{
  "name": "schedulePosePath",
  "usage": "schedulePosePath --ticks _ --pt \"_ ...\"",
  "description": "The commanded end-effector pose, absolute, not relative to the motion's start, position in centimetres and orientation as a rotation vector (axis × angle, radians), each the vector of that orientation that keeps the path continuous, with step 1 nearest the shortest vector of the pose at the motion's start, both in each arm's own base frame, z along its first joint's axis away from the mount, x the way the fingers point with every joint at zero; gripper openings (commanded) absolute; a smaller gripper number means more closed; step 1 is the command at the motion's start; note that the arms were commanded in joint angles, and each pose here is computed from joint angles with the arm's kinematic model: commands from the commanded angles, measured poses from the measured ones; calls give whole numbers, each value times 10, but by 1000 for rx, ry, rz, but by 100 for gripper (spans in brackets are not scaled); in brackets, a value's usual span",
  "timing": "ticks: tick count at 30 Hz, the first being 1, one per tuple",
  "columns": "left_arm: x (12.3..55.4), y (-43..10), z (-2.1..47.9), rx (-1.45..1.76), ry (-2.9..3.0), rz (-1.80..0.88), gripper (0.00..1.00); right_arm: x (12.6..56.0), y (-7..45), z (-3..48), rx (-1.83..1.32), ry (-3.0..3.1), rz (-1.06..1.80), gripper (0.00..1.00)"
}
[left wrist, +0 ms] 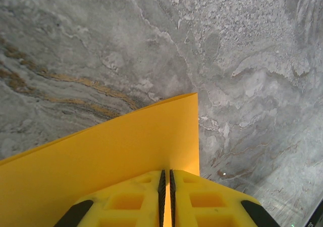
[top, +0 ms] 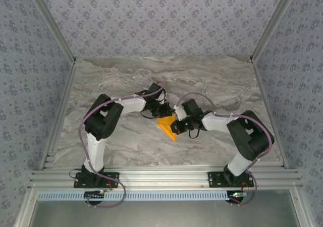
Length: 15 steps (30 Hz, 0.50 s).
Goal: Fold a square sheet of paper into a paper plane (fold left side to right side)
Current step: Third fold the triangle at the center of the table.
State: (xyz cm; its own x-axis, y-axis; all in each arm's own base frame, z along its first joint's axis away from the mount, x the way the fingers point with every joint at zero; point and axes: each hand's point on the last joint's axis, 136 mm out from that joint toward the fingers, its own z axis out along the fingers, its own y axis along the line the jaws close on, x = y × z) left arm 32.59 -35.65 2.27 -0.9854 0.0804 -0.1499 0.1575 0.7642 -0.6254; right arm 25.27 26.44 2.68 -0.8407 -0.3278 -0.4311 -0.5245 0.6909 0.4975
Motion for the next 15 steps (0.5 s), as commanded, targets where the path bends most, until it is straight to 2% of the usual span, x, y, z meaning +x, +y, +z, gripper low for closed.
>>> schedulePosePath --ticks 1,15 --pt "312 -355 4 219 2915 -972 12 257 261 24 -644 2626 882 0" --pt "312 -355 3 219 2917 -972 12 263 261 21 -635 2639 864 0"
